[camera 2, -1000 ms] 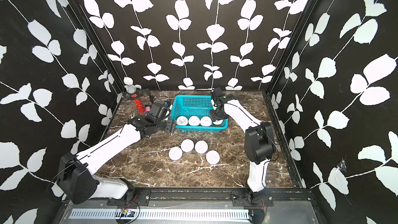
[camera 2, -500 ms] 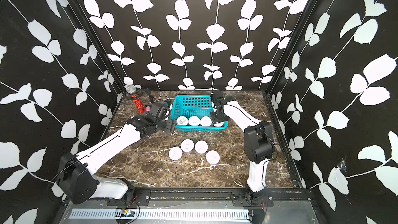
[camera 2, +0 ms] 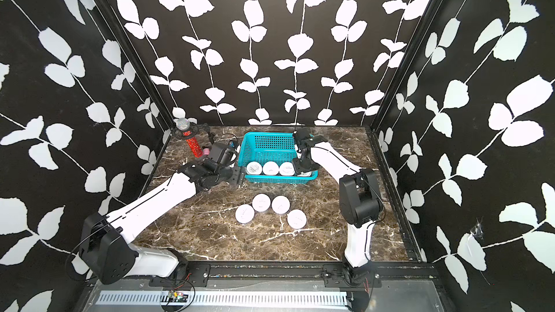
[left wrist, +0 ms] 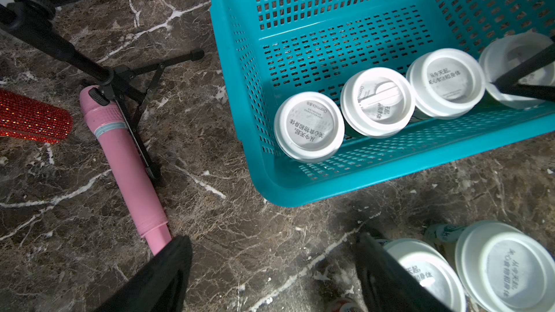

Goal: Put the yogurt in the basket
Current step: Place the yogurt in the basket, then pick up the yogurt from the center of the board, then adjust the basket at the center of the board, then place the yogurt in the basket.

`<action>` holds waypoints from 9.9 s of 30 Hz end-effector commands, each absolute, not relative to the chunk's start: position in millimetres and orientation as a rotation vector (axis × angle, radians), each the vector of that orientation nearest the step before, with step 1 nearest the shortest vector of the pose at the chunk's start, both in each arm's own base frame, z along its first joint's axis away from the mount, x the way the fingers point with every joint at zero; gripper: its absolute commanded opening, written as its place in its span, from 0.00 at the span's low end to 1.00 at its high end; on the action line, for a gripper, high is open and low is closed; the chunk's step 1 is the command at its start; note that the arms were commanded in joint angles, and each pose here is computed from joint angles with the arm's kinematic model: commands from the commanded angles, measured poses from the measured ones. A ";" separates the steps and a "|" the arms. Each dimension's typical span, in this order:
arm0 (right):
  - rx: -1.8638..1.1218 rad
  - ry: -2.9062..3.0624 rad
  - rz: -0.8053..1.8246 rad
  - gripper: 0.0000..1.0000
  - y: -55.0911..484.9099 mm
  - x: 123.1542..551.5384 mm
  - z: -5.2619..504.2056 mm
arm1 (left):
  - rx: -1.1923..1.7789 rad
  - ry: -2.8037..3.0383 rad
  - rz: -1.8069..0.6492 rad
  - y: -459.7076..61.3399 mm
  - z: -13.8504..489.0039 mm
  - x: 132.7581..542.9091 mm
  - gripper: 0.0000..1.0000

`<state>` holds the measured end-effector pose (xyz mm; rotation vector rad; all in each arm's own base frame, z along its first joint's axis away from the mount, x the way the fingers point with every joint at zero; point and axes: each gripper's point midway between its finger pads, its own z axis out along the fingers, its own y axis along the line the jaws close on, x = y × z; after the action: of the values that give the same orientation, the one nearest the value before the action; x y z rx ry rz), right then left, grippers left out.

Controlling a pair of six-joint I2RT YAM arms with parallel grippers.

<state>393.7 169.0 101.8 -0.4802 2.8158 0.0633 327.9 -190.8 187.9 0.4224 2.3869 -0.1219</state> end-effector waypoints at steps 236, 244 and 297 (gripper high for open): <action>-0.144 2.611 0.334 0.24 121.1 446.7 118.5 | 0.616 2.430 -0.115 -260.3 207.3 454.1 0.64; -0.144 2.606 0.333 0.24 120.8 445.6 121.1 | 0.618 2.477 -0.109 -261.3 184.8 463.6 0.63; -0.152 2.613 0.329 0.32 120.3 445.5 120.8 | 0.644 2.579 -0.060 -257.5 139.9 497.1 0.86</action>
<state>451.5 121.7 114.5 -0.1467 2.6172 0.3239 498.9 -259.9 122.8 0.6335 2.5883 -0.0467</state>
